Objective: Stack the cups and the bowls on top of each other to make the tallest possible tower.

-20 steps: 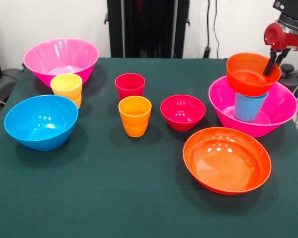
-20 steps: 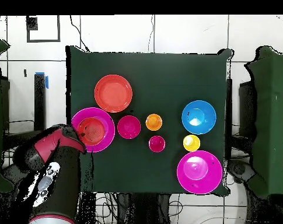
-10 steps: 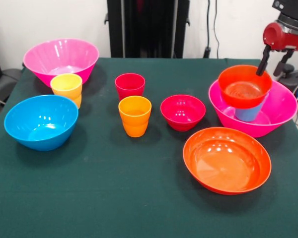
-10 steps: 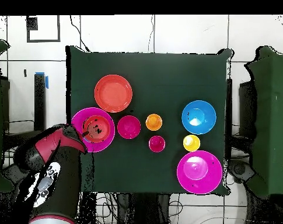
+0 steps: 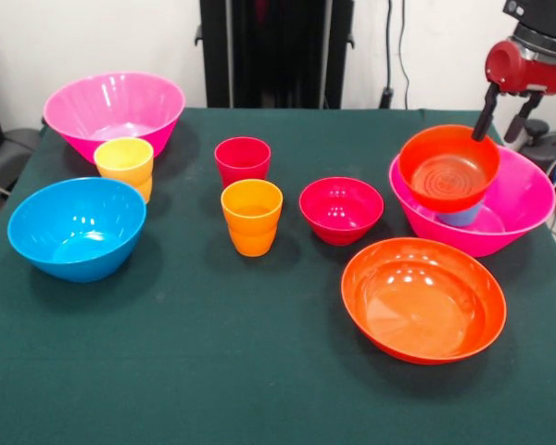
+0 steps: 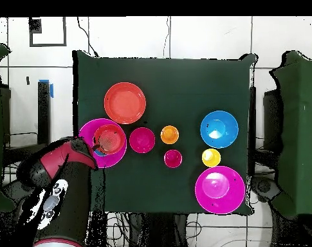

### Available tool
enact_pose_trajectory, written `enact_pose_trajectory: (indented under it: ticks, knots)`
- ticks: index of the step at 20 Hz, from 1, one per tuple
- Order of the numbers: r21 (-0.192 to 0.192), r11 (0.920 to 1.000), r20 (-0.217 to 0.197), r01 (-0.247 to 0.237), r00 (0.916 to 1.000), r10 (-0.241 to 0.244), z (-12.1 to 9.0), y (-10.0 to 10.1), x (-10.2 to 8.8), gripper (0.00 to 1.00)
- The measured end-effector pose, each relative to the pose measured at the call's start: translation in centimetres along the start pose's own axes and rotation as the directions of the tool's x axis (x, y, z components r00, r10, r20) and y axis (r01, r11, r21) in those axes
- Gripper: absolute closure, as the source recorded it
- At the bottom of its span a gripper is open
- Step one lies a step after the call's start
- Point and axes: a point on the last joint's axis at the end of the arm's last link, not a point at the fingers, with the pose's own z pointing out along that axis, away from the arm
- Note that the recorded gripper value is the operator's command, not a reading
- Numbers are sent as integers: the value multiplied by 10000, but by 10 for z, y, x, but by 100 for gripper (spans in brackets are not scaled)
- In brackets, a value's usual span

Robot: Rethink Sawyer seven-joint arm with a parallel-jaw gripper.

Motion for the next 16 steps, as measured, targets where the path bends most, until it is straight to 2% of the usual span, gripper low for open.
enact_pose_trajectory:
  ticks: [7, 8, 16]
  knots:
    - [20, 10000, -7, -41, 10000, 41, 0, -2, 0, 0]
    - [15, 10000, -8, -54, 10000, 54, 0, -2, 0, 100]
    - [-11, 9999, -15, -112, 9999, 112, 0, -2, -1, 100]
